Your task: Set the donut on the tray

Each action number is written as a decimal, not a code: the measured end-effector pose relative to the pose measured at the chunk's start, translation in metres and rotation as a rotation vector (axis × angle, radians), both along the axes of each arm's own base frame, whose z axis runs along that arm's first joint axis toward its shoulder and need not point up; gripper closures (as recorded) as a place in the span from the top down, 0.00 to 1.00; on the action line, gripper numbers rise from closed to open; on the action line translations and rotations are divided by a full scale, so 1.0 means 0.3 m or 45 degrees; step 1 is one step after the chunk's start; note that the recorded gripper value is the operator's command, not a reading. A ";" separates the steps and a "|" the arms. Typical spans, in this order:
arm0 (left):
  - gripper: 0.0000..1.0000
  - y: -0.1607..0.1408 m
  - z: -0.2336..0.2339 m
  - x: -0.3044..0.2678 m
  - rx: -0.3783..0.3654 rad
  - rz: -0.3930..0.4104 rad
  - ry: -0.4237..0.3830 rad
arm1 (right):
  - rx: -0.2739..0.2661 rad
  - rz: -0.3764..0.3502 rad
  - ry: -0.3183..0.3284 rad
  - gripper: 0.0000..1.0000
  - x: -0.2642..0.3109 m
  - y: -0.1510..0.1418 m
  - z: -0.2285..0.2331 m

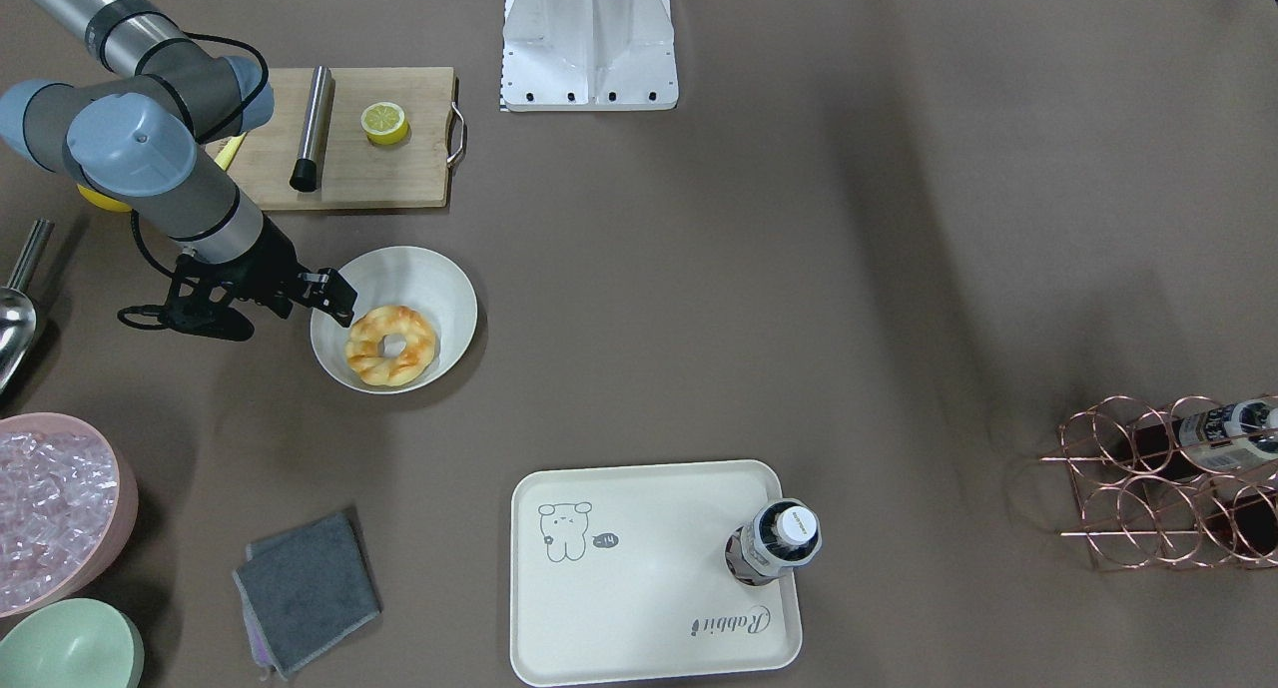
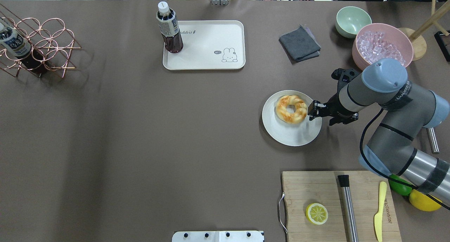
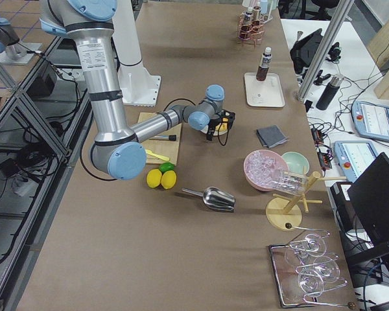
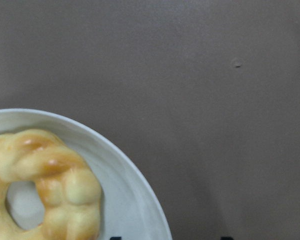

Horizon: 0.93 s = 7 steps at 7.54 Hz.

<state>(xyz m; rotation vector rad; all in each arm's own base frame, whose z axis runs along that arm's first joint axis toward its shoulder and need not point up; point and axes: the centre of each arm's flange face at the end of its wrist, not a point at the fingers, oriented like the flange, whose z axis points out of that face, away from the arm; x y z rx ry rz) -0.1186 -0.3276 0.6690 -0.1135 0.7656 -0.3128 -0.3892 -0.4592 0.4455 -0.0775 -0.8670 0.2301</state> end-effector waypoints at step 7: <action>0.98 0.003 -0.001 -0.001 -0.001 -0.001 0.000 | 0.043 -0.001 -0.051 0.00 -0.017 -0.023 -0.098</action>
